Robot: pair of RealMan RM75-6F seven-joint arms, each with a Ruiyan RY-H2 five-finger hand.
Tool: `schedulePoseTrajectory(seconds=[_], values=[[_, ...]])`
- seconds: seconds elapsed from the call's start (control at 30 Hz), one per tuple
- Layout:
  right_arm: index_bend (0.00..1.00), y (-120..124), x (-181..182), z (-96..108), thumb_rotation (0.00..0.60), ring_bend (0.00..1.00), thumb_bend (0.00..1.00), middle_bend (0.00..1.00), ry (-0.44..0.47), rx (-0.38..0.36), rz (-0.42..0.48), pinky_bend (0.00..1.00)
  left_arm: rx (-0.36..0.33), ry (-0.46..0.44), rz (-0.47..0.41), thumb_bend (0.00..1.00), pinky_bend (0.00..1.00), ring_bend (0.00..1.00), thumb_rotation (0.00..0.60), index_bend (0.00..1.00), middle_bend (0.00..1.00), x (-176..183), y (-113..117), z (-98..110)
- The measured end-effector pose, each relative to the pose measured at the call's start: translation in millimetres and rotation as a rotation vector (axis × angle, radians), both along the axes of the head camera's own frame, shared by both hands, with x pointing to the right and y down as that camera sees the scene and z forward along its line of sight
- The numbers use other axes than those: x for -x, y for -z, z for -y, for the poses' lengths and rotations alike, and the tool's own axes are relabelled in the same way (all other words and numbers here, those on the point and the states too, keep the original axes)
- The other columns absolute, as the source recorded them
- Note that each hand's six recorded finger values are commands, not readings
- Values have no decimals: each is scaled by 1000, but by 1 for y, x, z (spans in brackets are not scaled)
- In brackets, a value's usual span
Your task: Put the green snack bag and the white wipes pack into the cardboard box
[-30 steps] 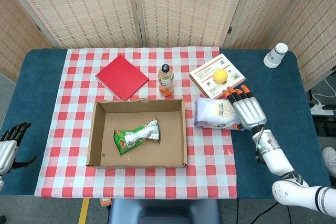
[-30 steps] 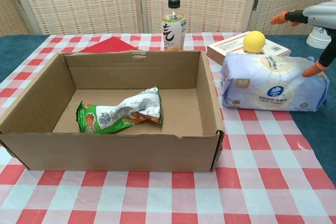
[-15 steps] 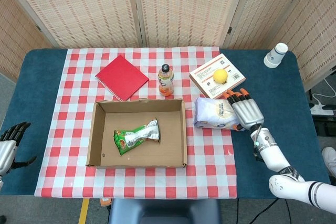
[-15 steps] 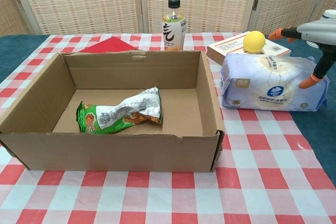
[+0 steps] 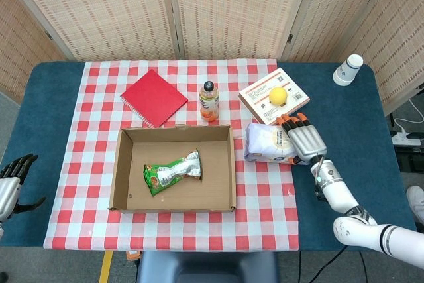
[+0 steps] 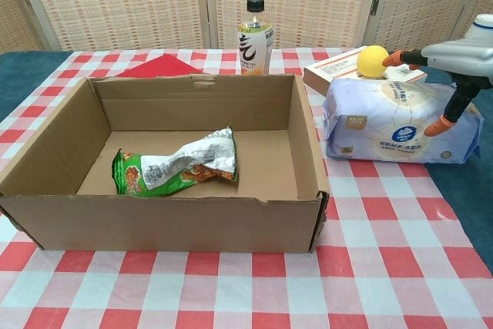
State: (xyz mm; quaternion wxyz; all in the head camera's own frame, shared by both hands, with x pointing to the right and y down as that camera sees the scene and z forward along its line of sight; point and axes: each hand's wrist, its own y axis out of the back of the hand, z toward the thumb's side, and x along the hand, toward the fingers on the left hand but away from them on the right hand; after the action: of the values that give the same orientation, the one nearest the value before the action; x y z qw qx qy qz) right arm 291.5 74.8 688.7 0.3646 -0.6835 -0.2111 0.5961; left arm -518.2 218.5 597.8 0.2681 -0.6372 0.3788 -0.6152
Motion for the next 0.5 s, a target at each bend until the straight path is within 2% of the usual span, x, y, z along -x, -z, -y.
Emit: schedulePoseTrajectory(seconds=[0.4, 0.5], values=[[0, -22, 1, 4, 600, 0, 0, 0, -18, 55, -3, 1, 4, 2, 4, 201, 102, 0, 600, 60, 15, 1, -2, 0], [44, -24, 3, 4, 600, 13, 0, 26, -18, 55, 8, 122, 5, 1, 4, 201, 101, 0, 600, 60, 15, 1, -2, 0]])
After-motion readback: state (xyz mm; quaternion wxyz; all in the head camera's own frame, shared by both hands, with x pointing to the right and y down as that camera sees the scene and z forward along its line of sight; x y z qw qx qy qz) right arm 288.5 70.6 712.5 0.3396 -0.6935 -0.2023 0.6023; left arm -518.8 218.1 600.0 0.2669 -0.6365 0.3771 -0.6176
